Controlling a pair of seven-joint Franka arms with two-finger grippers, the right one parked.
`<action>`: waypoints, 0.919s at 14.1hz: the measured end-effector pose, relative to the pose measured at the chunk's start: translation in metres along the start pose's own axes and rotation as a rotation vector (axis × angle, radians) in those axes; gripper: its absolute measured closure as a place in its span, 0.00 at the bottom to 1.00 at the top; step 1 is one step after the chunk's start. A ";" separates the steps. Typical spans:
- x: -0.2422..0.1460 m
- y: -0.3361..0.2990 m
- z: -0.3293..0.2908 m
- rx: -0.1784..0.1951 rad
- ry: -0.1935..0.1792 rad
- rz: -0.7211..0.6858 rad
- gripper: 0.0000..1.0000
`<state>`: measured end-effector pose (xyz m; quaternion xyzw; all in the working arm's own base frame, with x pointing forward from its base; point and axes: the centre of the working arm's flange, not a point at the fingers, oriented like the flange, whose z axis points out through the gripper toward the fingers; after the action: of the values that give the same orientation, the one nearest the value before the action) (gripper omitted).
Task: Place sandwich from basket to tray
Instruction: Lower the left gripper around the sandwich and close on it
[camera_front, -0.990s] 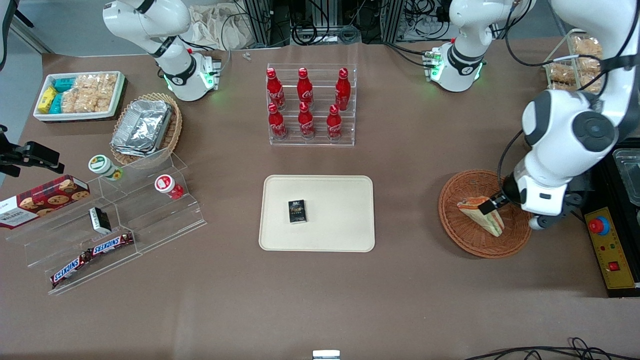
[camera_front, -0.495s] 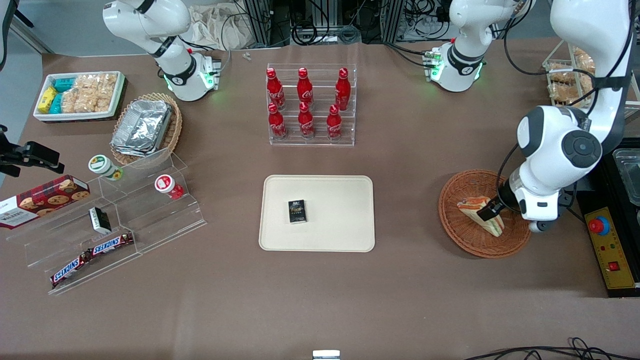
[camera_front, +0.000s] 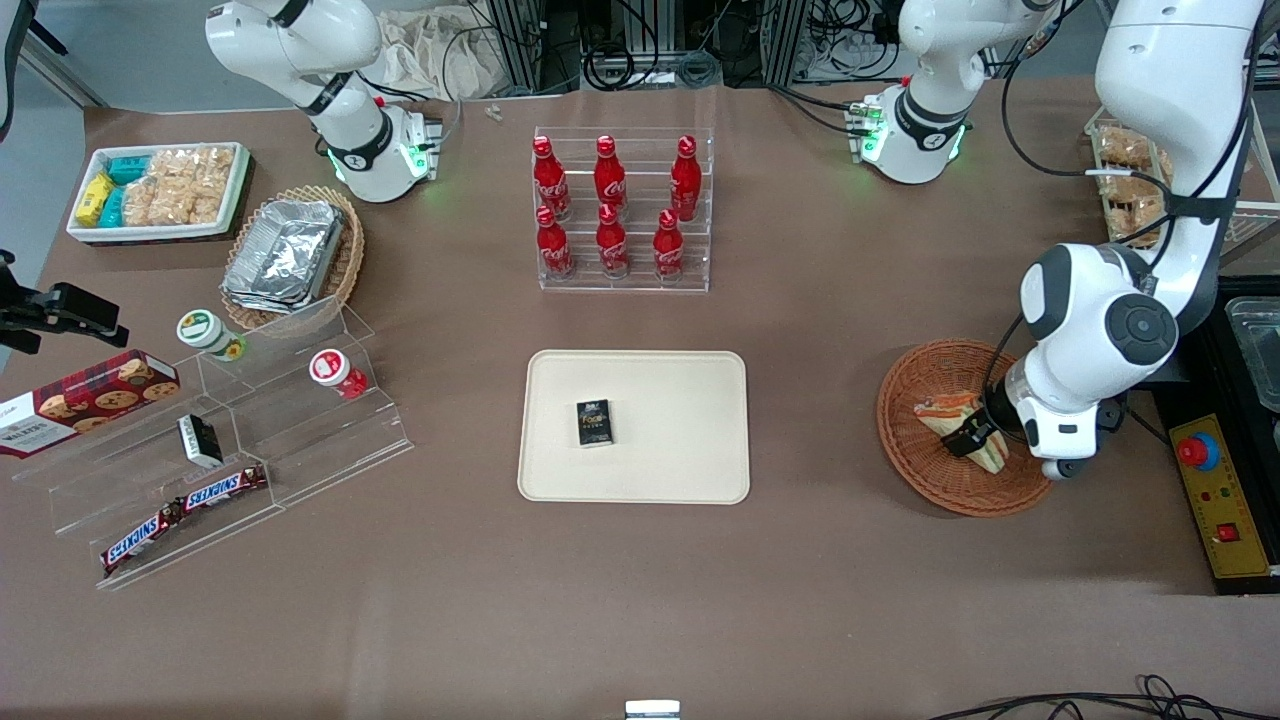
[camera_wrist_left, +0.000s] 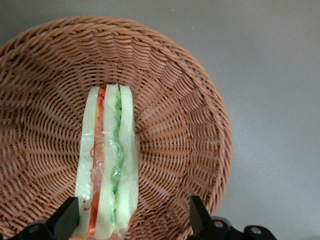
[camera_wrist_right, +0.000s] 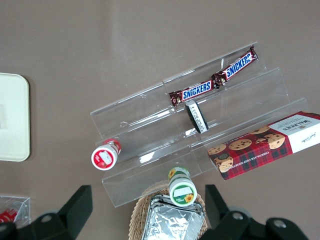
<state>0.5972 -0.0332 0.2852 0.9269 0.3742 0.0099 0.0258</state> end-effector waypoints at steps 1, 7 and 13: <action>0.002 -0.002 0.001 0.002 0.000 -0.005 0.00; 0.006 -0.004 0.000 0.001 0.003 -0.021 0.00; 0.016 -0.011 -0.004 0.025 0.000 -0.038 0.01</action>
<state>0.6009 -0.0136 0.2885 0.9198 0.3921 0.0049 0.0143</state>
